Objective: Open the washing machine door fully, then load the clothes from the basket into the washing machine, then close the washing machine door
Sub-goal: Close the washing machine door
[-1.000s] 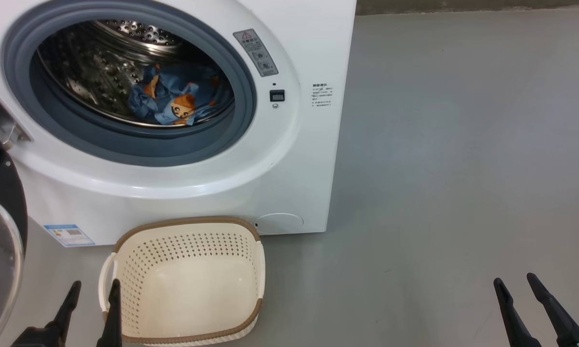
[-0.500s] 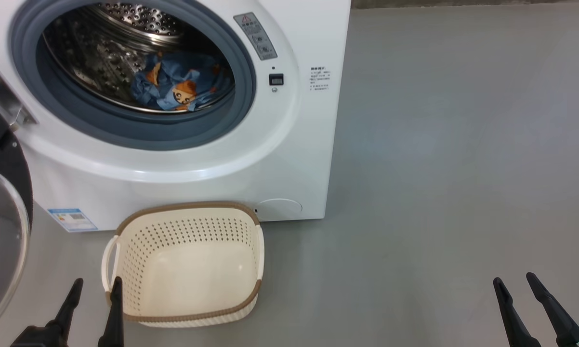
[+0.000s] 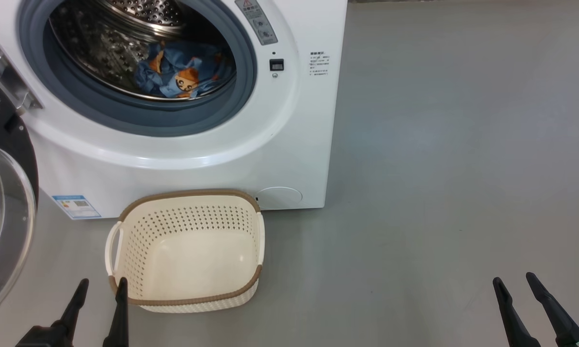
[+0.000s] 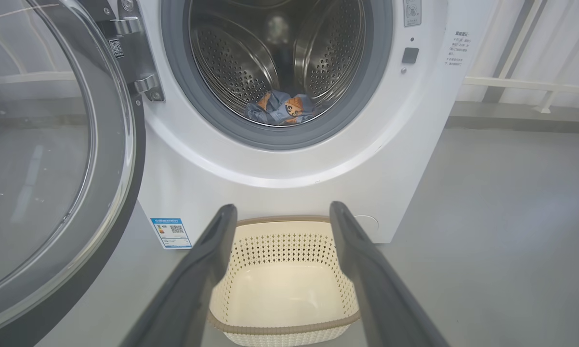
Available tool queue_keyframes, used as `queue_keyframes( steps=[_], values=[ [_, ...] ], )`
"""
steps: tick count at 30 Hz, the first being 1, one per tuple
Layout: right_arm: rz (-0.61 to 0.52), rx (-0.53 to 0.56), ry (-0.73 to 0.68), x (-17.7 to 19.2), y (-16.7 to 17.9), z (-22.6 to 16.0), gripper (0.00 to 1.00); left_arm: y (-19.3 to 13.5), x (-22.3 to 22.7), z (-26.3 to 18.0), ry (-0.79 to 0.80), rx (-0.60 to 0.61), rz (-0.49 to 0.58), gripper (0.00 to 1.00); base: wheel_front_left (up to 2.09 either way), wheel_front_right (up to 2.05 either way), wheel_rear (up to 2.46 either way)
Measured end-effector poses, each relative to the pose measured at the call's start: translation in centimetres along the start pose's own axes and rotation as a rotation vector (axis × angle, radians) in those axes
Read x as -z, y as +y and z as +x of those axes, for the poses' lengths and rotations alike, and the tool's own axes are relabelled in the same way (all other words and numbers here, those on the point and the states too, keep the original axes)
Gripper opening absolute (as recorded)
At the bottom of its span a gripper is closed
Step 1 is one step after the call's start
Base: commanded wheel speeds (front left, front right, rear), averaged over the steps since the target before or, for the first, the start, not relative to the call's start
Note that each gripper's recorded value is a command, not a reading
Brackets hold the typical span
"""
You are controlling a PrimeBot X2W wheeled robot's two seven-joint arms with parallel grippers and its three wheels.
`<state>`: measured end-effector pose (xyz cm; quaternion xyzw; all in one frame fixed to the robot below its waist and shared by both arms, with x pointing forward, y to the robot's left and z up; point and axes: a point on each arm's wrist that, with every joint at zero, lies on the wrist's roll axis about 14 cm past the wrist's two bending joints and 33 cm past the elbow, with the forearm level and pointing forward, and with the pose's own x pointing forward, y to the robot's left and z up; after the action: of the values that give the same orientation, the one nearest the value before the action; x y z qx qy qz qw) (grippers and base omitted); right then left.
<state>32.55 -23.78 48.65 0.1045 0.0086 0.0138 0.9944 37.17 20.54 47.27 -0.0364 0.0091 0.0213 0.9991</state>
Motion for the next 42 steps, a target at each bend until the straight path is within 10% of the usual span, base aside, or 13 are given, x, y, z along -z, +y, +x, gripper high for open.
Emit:
queue_keyframes(
  steps=[42],
  values=[
    [-0.008, -0.659, 0.128, 4.2, 19.9, 6.5, 1.00, 11.3, 0.8, -13.8, -0.004, -0.516, -0.138, 1.00, 0.00, 0.00, 0.00]
  ],
)
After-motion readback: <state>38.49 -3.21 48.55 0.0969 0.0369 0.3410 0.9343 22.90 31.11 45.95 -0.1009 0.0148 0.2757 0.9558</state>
